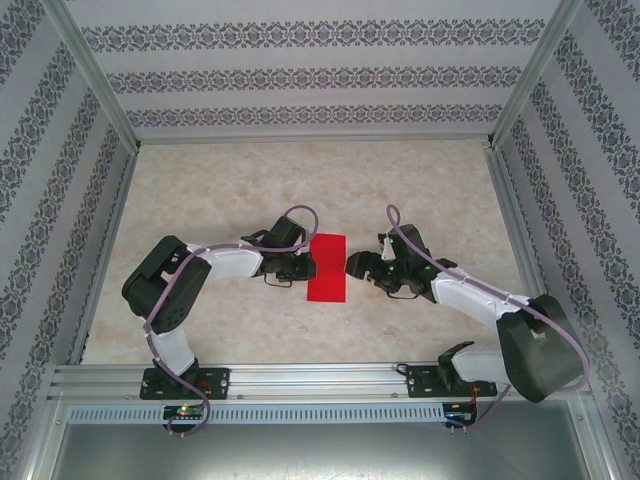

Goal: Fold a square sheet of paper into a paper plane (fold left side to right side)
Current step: Fold the triangle a second time at the center of the table.

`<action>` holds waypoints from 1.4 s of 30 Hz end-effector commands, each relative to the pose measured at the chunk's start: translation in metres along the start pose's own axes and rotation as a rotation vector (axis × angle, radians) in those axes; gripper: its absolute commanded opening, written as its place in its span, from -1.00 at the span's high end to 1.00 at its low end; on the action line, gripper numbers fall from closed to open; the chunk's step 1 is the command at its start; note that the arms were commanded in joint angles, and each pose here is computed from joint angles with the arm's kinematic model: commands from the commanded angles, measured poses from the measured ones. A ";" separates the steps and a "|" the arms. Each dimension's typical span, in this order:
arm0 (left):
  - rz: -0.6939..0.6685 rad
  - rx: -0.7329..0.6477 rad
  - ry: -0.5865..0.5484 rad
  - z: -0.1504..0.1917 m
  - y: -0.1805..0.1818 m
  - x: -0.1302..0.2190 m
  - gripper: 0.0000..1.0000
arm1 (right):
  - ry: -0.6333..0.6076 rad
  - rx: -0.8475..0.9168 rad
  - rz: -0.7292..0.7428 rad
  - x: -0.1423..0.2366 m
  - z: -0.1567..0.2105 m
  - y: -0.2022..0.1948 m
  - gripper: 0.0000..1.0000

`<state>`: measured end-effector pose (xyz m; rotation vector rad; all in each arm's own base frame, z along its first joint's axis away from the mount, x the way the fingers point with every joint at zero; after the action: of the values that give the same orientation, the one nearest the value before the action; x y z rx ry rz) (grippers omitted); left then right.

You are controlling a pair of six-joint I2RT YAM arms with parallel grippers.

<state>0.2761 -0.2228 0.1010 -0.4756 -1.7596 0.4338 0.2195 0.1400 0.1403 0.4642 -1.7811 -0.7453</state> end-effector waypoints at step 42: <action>0.043 -0.062 -0.014 -0.001 -0.025 0.010 0.72 | 0.230 -0.099 0.126 -0.039 0.022 0.003 -0.10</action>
<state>0.2739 -0.2289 0.1030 -0.4899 -1.7683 0.4199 0.2098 0.1724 0.1080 0.3637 -1.5160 -0.6899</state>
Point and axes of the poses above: each hand's point on the last joint's axis, 136 mm out from that joint toward the fingers, its own x axis back along the fingers, its own y axis along the line the jaws close on, z = x × y, the point moved 10 cm from there along x, back along the fingers, and after that the axes turned 1 degree about x, right-handed, at the moved point
